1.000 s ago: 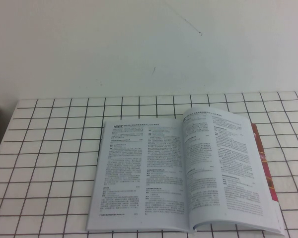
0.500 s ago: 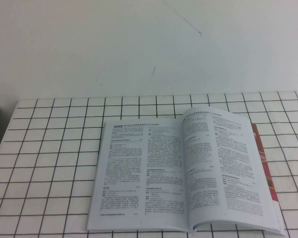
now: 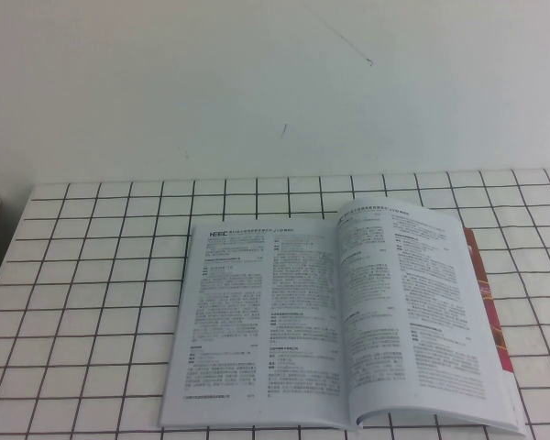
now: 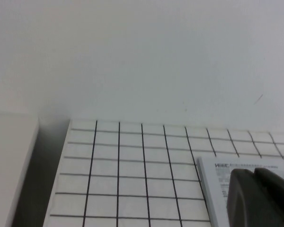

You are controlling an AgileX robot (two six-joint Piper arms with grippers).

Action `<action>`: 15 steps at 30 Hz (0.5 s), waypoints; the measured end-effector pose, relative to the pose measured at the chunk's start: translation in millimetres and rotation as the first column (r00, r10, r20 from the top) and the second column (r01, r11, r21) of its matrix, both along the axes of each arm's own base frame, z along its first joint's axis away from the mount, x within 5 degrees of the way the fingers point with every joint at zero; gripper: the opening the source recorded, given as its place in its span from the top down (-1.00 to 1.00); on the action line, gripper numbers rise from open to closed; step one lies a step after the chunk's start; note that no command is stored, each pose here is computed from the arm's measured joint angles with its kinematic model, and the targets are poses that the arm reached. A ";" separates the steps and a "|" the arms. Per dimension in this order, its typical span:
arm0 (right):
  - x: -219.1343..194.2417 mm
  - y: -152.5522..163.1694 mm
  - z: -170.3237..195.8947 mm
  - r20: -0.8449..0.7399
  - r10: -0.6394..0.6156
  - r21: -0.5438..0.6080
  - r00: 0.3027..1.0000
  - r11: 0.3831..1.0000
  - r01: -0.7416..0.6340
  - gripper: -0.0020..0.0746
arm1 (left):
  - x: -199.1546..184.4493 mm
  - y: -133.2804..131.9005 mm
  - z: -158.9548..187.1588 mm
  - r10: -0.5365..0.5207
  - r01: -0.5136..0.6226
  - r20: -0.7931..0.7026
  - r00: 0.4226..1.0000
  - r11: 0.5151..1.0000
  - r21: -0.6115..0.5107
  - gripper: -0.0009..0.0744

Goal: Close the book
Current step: 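Close the open booklet and leave it lying on the table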

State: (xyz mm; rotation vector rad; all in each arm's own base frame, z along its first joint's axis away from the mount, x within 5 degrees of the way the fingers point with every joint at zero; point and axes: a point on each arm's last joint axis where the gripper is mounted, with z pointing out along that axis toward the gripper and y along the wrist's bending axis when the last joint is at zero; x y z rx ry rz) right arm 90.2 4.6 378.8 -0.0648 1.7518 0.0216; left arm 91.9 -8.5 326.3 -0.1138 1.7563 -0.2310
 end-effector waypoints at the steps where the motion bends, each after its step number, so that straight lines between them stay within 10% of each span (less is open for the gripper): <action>1: 11.7 2.9 -0.3 -0.056 0.047 -0.021 0.997 0.999 -0.048 0.95 | 8.2 -0.5 1.4 -0.001 0.001 -0.034 0.999 1.000 0.002 0.99; 15: 148.9 45.2 -71.5 -0.470 0.487 -0.033 0.736 0.823 -0.566 0.95 | 96.5 -16.1 -48.3 -0.073 0.073 -0.448 0.891 0.997 -0.018 0.99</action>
